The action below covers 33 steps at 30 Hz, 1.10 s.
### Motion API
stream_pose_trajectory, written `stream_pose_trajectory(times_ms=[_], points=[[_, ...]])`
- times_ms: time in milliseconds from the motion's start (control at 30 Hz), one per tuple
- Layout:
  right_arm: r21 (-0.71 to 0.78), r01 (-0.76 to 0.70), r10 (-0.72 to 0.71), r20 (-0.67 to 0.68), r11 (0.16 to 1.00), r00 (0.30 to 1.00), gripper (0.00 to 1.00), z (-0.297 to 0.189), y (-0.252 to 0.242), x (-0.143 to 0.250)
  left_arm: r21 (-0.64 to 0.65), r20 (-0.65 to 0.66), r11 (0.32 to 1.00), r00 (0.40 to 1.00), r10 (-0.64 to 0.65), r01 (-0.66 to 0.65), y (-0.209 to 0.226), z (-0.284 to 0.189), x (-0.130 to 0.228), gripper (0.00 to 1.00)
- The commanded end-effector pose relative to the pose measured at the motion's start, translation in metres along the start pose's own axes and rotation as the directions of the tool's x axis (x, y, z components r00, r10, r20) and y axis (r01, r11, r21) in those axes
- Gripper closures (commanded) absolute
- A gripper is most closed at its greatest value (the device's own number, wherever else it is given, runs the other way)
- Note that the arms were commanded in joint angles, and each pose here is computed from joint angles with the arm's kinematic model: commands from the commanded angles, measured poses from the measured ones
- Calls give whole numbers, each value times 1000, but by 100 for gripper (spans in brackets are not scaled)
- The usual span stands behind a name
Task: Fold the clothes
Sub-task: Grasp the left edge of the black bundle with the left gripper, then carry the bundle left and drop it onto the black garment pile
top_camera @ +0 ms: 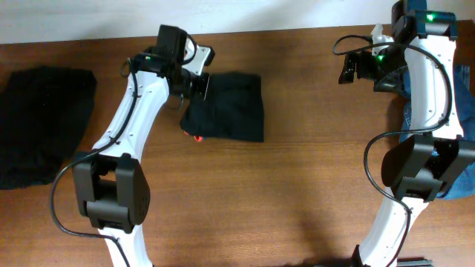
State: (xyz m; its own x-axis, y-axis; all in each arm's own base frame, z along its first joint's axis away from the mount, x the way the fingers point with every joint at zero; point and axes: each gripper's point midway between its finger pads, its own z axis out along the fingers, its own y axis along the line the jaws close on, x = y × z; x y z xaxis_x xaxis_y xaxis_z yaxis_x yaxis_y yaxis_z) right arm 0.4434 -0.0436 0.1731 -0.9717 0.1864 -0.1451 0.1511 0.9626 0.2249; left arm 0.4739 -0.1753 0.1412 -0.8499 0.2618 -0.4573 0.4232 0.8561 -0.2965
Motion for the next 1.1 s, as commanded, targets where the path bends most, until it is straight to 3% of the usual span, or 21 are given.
stream_pose_trajectory(times_ms=[0,333,633,1067], points=[[5,3,-4,42,1000,999,1,-15,2,-3,-15,75,1000,997,14,-13,0,-28,-20,100],[5,3,-4,42,1000,999,1,-15,2,-3,-49,176,987,974,-144,155,49,-55,-39,100],[5,3,-4,42,1000,999,1,-15,2,-3,-104,295,967,935,-195,234,111,-96,-52,100],[5,3,-4,42,1000,999,1,-15,2,-3,-164,507,896,814,-283,413,206,-187,-60,100]])
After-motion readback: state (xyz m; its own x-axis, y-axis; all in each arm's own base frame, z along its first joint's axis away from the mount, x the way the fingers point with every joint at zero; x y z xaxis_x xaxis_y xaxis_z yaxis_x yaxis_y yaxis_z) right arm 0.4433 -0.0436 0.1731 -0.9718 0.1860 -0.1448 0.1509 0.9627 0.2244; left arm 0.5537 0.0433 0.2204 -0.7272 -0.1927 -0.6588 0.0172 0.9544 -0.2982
